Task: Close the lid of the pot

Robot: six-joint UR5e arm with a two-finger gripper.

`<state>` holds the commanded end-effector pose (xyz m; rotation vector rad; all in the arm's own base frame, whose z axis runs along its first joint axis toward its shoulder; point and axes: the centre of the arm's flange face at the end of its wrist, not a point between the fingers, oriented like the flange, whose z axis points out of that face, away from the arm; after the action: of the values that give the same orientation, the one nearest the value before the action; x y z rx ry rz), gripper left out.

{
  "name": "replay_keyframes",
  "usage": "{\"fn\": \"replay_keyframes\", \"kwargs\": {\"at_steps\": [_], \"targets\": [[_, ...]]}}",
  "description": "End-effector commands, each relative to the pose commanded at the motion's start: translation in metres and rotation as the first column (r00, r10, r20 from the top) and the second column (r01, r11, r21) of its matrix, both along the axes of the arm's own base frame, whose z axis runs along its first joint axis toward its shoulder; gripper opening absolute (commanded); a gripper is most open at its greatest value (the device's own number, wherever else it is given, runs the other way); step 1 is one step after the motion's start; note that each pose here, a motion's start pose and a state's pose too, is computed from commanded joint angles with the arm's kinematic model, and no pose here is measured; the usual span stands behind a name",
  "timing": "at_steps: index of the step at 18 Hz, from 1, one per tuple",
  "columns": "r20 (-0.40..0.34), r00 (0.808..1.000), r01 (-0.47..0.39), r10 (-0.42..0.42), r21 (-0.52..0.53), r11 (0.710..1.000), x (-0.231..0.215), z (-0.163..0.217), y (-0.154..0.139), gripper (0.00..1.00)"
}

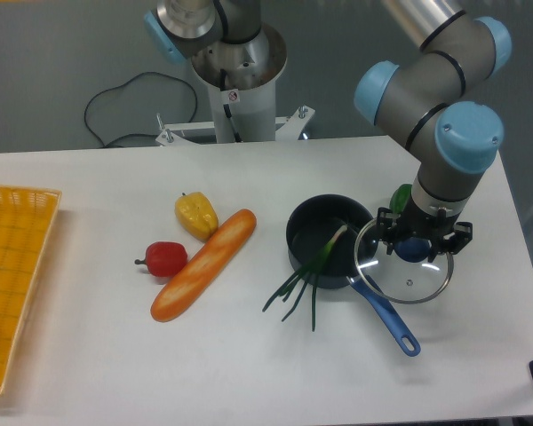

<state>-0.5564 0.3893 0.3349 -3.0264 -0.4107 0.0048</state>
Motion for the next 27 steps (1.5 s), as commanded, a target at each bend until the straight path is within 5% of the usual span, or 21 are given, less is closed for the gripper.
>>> {"fn": "replay_keyframes", "kwargs": {"at_steps": [27], "targets": [[0.026, 1.0, 0.0, -0.002, 0.077, 0.997, 0.015, 0.001, 0.001, 0.6]]}}
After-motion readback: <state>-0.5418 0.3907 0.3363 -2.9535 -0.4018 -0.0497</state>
